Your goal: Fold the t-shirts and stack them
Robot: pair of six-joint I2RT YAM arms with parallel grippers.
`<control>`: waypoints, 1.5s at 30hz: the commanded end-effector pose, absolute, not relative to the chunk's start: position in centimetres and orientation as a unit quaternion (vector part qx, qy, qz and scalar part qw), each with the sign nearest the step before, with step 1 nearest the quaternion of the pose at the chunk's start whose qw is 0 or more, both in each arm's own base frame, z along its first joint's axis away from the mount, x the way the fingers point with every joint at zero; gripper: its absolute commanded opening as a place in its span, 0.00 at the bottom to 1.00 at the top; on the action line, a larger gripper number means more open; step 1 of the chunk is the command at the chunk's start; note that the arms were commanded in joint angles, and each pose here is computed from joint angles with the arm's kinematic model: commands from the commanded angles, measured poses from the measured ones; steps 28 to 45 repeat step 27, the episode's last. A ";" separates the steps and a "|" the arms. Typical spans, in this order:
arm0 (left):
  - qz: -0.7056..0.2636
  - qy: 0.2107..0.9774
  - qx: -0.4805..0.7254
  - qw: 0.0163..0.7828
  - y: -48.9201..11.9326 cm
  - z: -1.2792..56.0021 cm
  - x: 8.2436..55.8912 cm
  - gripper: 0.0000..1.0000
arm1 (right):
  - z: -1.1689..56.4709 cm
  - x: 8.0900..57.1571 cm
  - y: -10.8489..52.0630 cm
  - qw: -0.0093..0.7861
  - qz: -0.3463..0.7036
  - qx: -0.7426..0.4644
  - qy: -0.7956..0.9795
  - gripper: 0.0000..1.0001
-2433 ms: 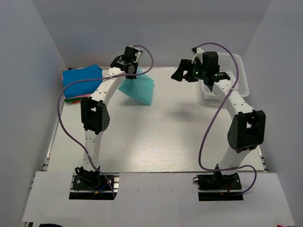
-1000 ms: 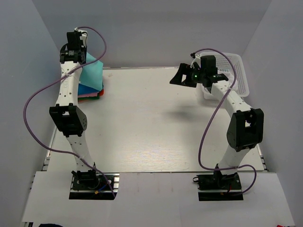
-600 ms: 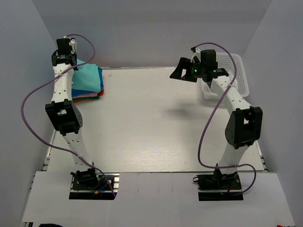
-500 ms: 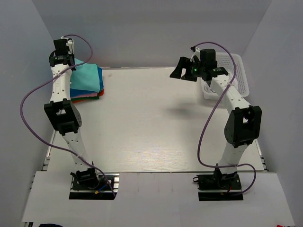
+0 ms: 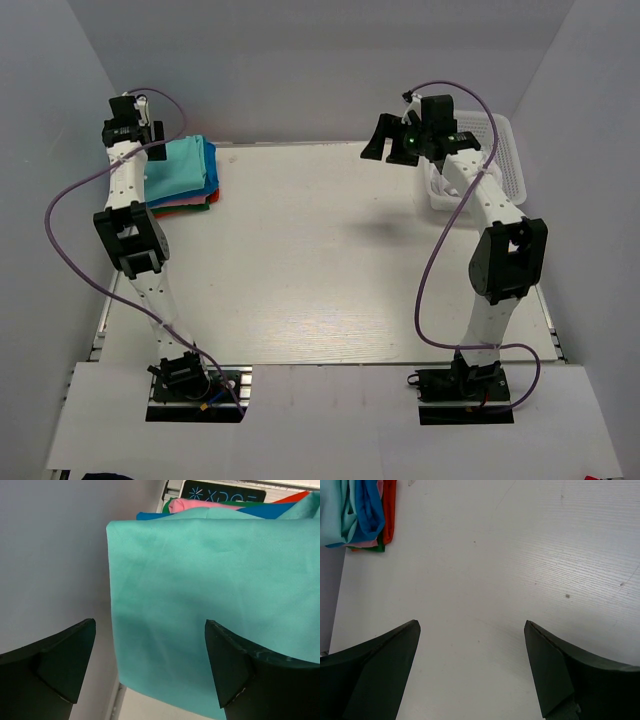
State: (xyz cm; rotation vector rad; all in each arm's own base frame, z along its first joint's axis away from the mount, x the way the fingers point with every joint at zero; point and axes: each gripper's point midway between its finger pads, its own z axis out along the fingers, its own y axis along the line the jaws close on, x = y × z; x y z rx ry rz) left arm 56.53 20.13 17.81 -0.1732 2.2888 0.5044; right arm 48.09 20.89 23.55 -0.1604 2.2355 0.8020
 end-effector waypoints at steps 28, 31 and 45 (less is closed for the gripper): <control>-0.226 0.864 0.021 0.449 -15.1 23.5 44.2 1.00 | 21.3 39.8 17.5 0.418 0.293 -0.046 0.859 0.90; -0.226 0.864 0.021 0.449 -15.1 23.5 44.2 1.00 | 21.3 39.8 17.5 0.418 0.293 -0.046 0.859 0.90; -0.226 0.864 0.021 0.449 -15.1 23.5 44.2 1.00 | 21.3 39.8 17.5 0.418 0.293 -0.046 0.859 0.90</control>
